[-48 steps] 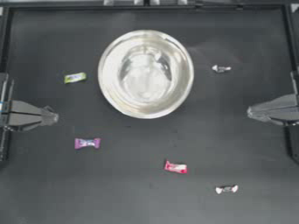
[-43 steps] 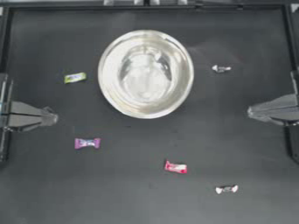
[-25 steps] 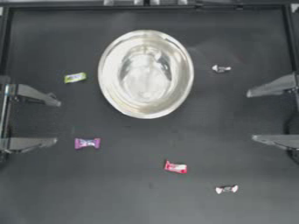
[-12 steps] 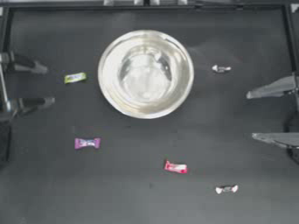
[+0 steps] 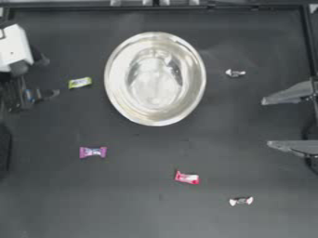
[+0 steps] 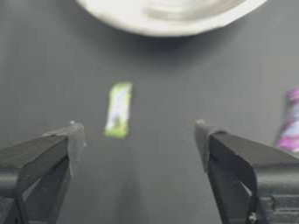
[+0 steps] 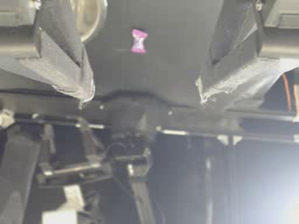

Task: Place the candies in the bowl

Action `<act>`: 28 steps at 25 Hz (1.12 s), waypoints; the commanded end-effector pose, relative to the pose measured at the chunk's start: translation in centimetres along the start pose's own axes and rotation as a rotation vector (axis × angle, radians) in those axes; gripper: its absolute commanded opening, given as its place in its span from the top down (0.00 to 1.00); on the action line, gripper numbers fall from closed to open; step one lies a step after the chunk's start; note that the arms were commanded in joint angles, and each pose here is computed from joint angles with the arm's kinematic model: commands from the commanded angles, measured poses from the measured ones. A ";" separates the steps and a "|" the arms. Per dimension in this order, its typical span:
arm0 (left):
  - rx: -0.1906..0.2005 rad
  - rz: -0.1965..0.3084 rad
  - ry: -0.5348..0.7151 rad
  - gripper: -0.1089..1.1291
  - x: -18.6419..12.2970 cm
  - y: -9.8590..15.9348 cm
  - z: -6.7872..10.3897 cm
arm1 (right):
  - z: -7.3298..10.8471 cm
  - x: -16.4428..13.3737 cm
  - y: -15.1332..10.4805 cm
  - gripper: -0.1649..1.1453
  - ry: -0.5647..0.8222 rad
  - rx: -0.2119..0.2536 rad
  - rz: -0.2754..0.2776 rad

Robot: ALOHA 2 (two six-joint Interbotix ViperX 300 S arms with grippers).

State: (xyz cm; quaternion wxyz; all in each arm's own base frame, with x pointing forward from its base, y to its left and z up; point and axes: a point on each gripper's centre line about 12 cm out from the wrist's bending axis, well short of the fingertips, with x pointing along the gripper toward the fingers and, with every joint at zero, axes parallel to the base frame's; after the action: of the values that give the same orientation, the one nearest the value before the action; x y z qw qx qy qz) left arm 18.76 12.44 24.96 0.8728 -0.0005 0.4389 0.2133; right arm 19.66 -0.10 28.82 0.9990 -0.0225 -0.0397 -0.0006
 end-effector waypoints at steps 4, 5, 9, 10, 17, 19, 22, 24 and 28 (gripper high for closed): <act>0.000 0.019 0.073 0.08 2.1 1.8 0.8 | 0.4 0.1 -0.1 0.11 -0.012 0.010 -0.004; 0.005 0.014 0.087 0.08 2.6 1.8 0.8 | 0.3 0.1 -0.1 0.11 -0.011 0.012 -0.005; 0.039 -0.007 0.146 0.08 4.5 1.9 1.1 | 0.2 0.1 -0.1 0.11 -0.009 0.019 -0.007; 0.050 -0.012 0.159 0.08 4.9 1.9 1.1 | 0.2 0.1 -0.1 0.11 -0.009 0.020 -0.007; 0.060 -0.023 0.218 0.08 7.8 2.9 1.0 | 0.2 0.1 -0.1 0.11 -0.008 0.020 -0.007; 0.065 -0.027 0.223 0.08 8.6 2.8 0.9 | 0.2 0.1 -0.1 0.11 -0.008 0.020 -0.007; 0.058 -0.028 0.231 0.08 9.9 3.0 0.6 | 0.2 0.1 -0.1 0.11 -0.008 0.023 -0.008; 0.052 -0.032 0.238 0.08 10.6 3.1 0.4 | 0.1 0.1 -0.1 0.11 -0.006 0.026 -0.009; 0.050 -0.034 0.247 0.08 11.8 3.1 -0.1 | 0.1 0.1 -0.1 0.11 -0.005 0.029 -0.010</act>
State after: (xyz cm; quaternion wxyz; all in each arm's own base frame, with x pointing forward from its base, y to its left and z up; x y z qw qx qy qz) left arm 23.37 19.14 15.55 0.8060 -0.0196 0.5642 0.1778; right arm 19.61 -0.18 28.51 0.9993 -0.0098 -0.0360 -0.0036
